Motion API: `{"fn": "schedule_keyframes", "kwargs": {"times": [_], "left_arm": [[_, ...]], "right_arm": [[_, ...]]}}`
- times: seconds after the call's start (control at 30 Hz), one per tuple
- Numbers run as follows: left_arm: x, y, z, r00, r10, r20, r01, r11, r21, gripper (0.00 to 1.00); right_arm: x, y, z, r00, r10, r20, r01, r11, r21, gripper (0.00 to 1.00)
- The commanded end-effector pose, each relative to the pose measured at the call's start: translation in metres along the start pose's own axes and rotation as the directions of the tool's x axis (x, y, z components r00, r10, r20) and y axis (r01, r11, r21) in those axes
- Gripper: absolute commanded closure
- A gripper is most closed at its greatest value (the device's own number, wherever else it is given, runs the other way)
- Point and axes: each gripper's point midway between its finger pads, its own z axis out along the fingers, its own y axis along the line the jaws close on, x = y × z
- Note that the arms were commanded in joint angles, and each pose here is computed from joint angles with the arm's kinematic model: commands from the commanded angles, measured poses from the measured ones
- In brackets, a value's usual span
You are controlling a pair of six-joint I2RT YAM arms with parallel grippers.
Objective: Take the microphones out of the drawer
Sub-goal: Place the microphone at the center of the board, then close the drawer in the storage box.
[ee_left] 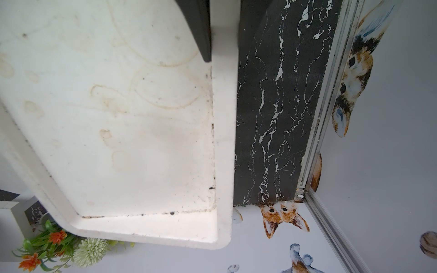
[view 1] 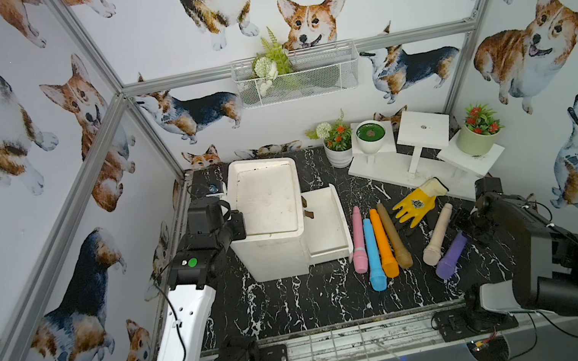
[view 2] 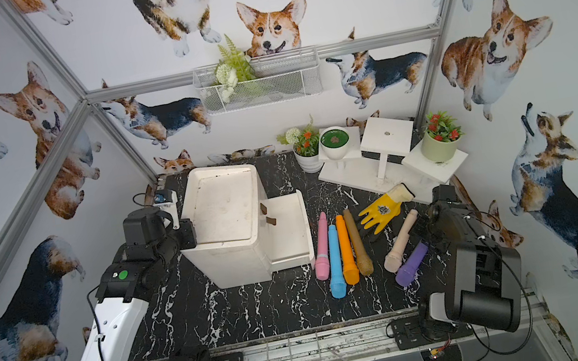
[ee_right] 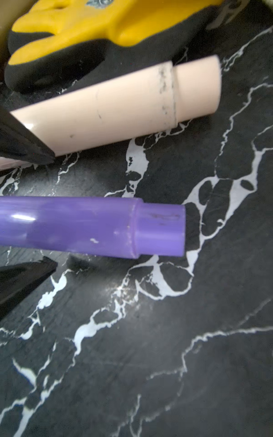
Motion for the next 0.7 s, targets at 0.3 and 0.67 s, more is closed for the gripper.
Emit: {"fn": "schedule_keyframes", "kwargs": {"times": [0.3, 0.67], "left_arm": [[0.005, 0.001, -0.001, 0.998, 0.069, -0.009, -0.069, 0.998, -0.006, 1.00], [0.005, 0.000, 0.000, 0.998, 0.061, -0.004, -0.061, 0.998, -0.001, 1.00]], "right_arm": [[-0.002, 0.019, -0.048, 0.995, 0.008, 0.101, 0.005, 0.992, -0.124, 0.30], [0.010, 0.079, -0.091, 0.985, 0.005, 0.171, 0.066, 0.913, -0.404, 0.68]]}}
